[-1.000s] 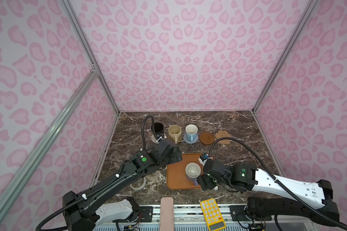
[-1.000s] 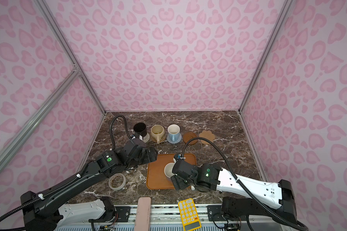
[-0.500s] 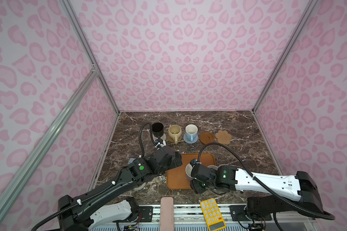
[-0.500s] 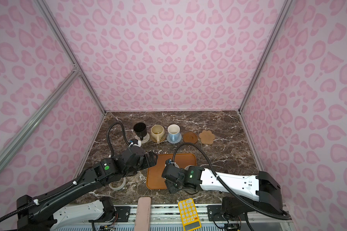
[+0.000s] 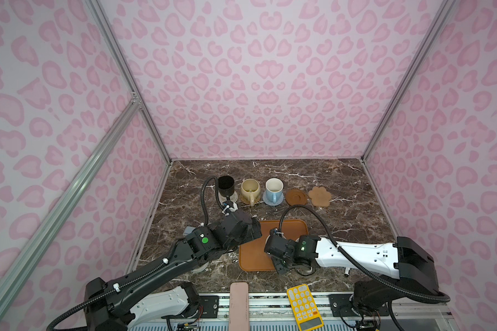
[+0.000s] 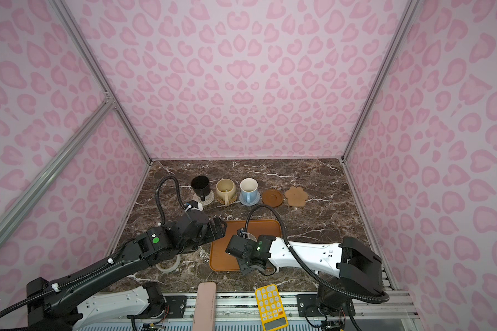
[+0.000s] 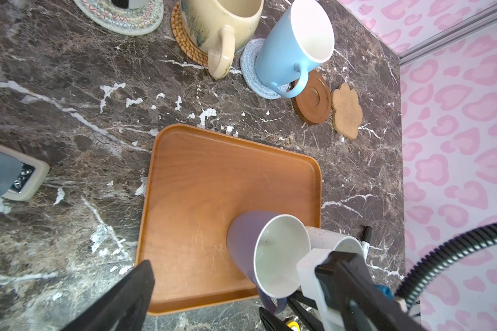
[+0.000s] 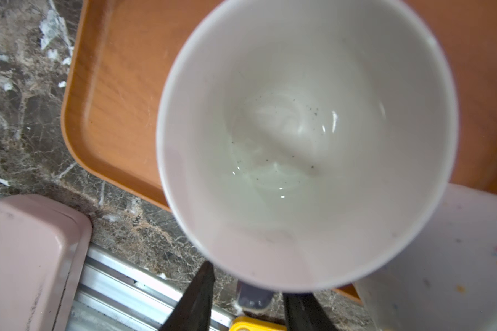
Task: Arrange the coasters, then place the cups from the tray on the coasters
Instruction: 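Lower the right gripper onto the lavender mug on the tray while the left gripper withdraws, then grasp the lavender mug rim with the right gripper and lift it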
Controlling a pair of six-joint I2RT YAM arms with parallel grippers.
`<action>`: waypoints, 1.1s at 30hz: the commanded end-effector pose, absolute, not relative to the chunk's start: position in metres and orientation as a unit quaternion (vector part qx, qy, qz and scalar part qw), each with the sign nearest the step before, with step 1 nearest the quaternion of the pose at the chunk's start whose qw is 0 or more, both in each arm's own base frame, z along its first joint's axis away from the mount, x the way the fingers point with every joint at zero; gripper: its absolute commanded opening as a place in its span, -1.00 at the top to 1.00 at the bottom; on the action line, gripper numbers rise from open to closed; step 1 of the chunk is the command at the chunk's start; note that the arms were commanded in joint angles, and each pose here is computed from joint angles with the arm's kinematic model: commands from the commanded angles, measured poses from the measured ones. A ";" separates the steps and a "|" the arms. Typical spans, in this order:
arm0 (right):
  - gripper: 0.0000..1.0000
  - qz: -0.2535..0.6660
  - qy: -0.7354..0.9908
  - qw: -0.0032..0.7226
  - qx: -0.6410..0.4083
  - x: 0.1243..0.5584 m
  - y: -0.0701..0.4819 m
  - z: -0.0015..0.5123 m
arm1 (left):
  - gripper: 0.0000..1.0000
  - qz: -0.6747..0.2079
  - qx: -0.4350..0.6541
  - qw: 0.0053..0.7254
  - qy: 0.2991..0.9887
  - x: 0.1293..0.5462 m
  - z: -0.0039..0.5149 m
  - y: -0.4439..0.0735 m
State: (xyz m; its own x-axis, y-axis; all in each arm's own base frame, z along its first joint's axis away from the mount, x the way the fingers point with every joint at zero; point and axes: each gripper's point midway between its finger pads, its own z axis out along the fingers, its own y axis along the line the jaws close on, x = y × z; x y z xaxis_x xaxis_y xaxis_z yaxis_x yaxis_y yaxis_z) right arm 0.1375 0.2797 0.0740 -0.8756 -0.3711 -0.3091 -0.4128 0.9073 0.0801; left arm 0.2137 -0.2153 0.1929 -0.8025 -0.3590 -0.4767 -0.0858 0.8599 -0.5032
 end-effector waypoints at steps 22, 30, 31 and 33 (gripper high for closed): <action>0.48 0.049 0.960 0.180 -0.209 0.159 0.282 0.062 | -0.99 -0.232 -0.143 0.296 0.915 0.212 0.189 -0.205; 0.52 0.049 0.959 0.176 -0.217 0.161 0.286 0.056 | -0.99 -0.230 -0.143 0.296 0.916 0.213 0.189 -0.205; 0.53 0.049 0.959 0.177 -0.217 0.161 0.287 0.056 | -0.99 -0.229 -0.142 0.296 0.916 0.213 0.188 -0.205; 0.59 0.049 0.958 0.178 -0.218 0.161 0.288 0.056 | -0.99 -0.229 -0.142 0.296 0.916 0.213 0.188 -0.205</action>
